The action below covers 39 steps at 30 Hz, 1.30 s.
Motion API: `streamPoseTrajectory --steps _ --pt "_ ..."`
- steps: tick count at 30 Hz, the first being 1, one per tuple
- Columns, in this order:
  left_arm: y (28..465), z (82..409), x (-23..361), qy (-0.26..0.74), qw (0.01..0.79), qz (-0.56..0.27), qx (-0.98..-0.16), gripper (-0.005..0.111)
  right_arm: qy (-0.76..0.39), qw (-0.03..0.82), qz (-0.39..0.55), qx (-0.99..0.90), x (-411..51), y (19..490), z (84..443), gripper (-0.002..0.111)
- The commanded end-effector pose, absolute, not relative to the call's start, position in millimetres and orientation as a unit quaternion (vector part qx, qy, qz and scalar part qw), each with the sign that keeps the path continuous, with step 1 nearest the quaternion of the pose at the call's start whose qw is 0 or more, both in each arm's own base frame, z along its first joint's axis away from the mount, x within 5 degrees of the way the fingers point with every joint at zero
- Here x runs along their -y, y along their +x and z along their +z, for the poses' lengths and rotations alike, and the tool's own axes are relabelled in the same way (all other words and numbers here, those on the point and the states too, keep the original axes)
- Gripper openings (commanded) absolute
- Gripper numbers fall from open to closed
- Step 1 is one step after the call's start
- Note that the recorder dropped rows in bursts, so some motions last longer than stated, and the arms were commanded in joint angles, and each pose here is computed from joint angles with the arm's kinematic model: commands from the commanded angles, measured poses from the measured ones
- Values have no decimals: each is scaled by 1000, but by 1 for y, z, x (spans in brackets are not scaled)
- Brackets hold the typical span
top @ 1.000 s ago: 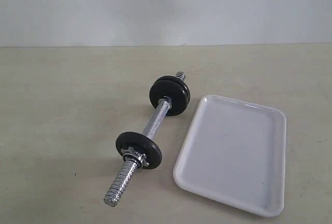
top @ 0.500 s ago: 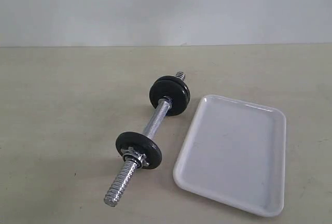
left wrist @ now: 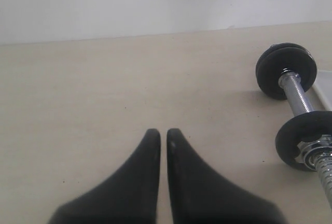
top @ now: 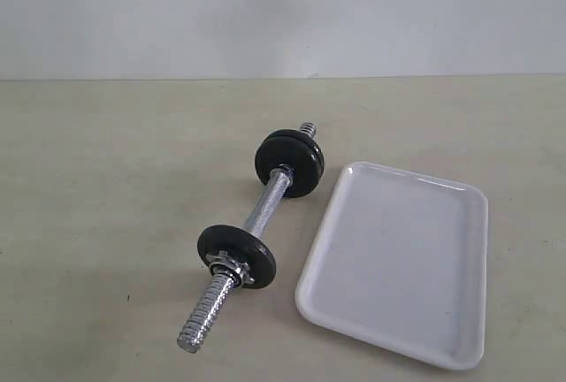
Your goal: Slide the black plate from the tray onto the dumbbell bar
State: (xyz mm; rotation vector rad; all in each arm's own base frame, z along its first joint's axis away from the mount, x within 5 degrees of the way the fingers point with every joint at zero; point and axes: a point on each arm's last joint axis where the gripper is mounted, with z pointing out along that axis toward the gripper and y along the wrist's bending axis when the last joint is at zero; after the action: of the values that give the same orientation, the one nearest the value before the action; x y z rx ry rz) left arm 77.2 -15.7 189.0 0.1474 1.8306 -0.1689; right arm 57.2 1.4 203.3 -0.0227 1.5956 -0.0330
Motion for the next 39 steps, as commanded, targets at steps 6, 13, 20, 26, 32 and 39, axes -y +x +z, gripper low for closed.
streamPoseTrajectory --steps 6,13,20,26,32,39 --pt "77 189 15 61 608 -73 -788 4 -22 645 21 -764 -8 55 190 0" --pt "77 189 15 61 608 -73 -788 4 -5 660 23 -751 -6 56 194 0" --pt "77 189 15 61 608 -73 -788 4 -6 642 34 -766 -8 55 189 0" --pt "77 189 15 61 608 -73 -788 4 11 616 5 -788 -2 54 183 0" --pt "77 189 15 61 608 -73 -788 4 22 615 -1 -788 0 54 183 0" --pt "77 189 15 61 608 -73 -788 4 22 615 -13 -788 2 54 183 0"
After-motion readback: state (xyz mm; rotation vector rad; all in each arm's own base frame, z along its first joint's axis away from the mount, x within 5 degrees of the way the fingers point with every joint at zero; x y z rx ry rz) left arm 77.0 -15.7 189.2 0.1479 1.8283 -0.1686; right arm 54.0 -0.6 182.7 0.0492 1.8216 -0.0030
